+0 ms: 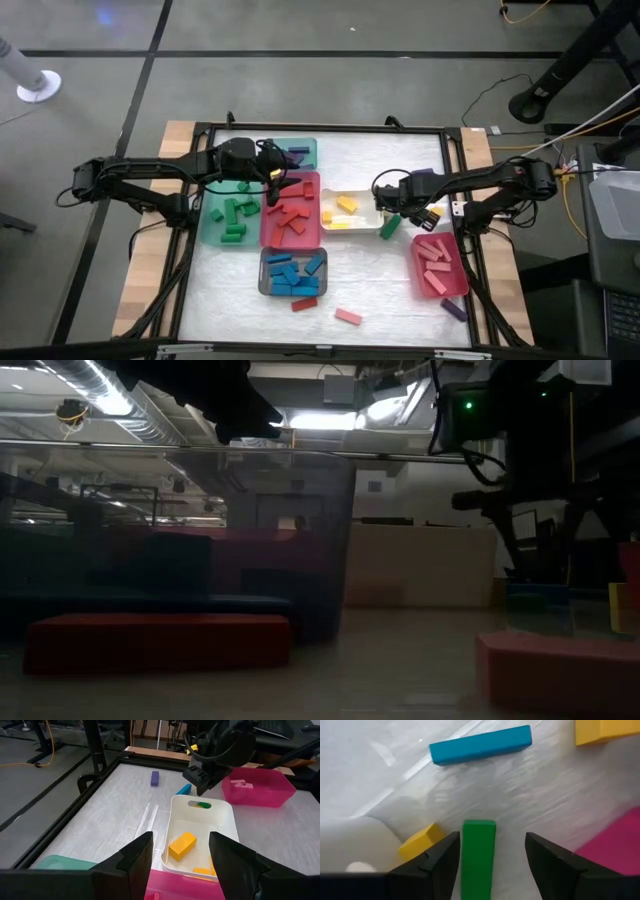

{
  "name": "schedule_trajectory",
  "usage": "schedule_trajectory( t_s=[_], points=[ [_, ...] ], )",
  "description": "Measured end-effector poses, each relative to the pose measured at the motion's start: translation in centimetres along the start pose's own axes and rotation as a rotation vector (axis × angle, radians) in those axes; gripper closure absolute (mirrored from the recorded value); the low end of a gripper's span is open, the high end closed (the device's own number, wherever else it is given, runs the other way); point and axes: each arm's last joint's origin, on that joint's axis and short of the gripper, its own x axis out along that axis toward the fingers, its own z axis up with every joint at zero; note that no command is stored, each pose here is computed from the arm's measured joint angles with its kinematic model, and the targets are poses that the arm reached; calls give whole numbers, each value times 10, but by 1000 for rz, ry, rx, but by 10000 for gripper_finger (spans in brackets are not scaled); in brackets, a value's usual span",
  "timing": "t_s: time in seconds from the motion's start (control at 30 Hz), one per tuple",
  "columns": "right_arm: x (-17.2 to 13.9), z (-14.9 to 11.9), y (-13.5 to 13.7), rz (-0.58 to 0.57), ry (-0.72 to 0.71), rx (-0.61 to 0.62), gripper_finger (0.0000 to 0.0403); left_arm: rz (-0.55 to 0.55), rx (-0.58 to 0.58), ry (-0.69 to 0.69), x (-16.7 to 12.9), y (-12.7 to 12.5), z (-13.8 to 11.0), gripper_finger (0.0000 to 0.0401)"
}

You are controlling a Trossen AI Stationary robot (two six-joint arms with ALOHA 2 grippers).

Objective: Sort blocks
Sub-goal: Put the green block into the bottom green bin

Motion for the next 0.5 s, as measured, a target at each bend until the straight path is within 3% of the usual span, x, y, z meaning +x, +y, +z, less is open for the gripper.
schedule_trajectory(
  t_s=[0.2,0.5],
  points=[
    [1,2,-4,-60,-8,-35,180,0,0,1,0,0,0,219],
    [2,2,-4,-75,-8,-252,188,0,0,1,0,0,0,219]
  ],
)
